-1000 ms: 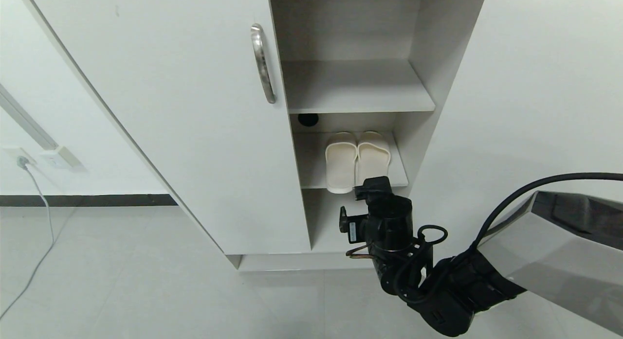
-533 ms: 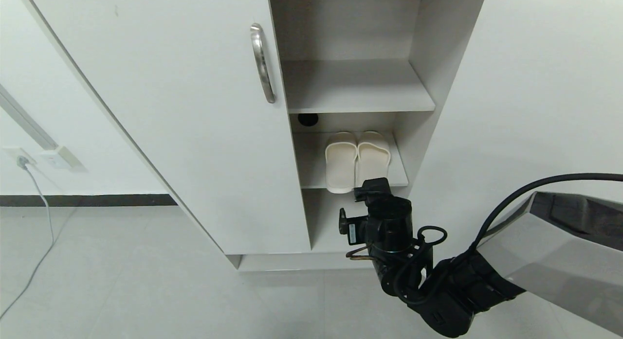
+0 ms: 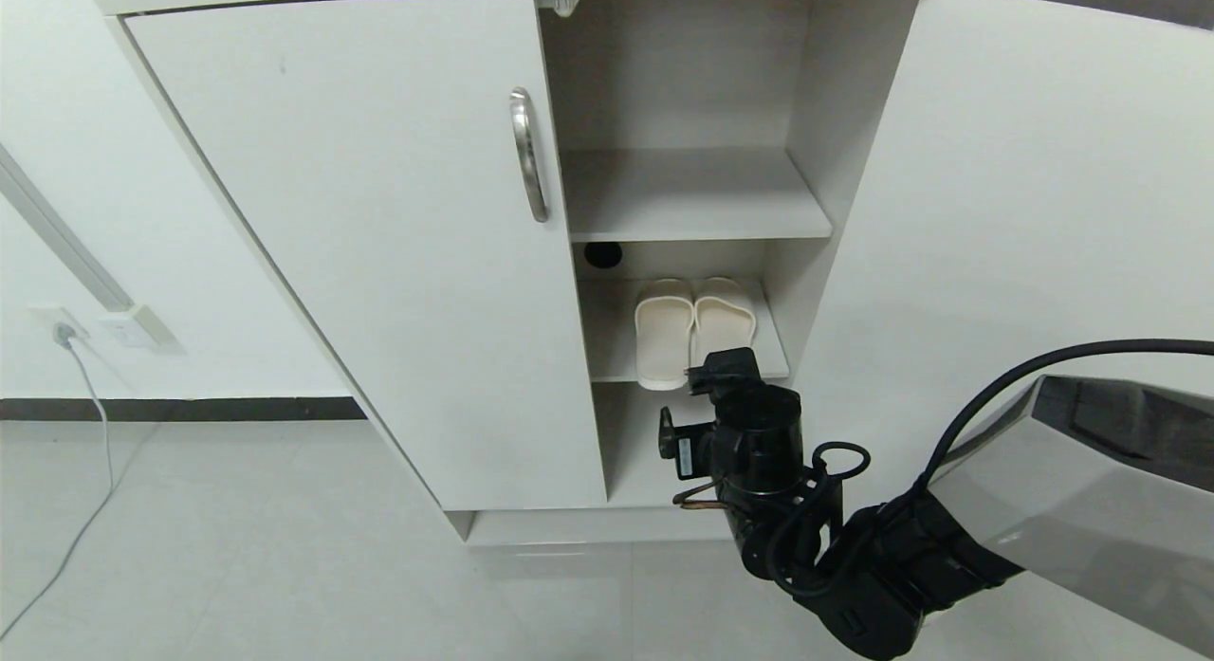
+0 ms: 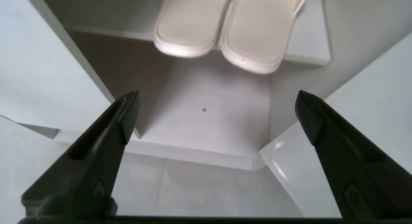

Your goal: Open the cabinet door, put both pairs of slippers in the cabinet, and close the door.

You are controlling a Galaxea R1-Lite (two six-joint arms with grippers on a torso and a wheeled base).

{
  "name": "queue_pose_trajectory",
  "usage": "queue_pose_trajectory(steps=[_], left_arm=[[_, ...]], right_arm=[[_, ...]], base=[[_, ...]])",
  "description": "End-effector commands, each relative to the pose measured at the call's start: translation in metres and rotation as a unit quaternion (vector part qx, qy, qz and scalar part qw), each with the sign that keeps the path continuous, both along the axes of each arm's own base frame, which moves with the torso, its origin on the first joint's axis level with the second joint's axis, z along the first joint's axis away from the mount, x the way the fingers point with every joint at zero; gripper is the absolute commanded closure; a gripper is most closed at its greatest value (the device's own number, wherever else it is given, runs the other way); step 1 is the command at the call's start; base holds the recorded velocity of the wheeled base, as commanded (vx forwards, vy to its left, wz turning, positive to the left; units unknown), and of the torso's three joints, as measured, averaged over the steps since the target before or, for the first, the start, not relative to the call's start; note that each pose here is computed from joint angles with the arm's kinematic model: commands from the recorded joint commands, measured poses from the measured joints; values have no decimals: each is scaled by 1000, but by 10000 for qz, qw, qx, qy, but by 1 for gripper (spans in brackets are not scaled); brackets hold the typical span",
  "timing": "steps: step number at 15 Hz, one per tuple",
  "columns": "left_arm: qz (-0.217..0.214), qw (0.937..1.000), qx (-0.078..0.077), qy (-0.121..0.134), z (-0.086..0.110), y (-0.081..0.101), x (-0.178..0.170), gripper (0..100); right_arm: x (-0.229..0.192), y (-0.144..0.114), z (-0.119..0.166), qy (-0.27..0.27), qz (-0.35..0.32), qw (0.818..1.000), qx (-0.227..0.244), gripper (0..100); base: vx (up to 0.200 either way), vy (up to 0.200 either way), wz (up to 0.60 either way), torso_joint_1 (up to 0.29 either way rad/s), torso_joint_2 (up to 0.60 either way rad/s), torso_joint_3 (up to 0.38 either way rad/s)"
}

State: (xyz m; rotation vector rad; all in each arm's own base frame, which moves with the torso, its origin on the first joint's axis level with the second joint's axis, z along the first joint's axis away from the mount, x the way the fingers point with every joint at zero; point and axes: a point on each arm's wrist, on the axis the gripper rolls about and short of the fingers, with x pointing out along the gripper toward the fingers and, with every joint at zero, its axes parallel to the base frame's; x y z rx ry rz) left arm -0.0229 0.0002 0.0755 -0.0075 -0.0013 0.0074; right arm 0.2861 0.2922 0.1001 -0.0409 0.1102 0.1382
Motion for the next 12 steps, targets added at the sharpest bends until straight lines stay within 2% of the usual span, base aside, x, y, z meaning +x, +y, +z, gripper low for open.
queue_pose_trajectory(steps=[1, 9, 12], left_arm=[[1, 10000, -1, 6, 0, 0, 0, 100], [1, 10000, -1, 6, 0, 0, 0, 100], [9, 10000, -1, 6, 0, 0, 0, 100]], right_arm=[[0, 0, -2, 14, 5, 10000, -16, 0], [-3, -2, -6, 81, 20, 9999, -90, 0], [-7, -2, -9, 134, 75, 9998, -152, 0]], base=[[0, 0, 0, -2, 7, 203], [0, 0, 0, 2, 3, 202], [0, 0, 0, 0, 2, 65]])
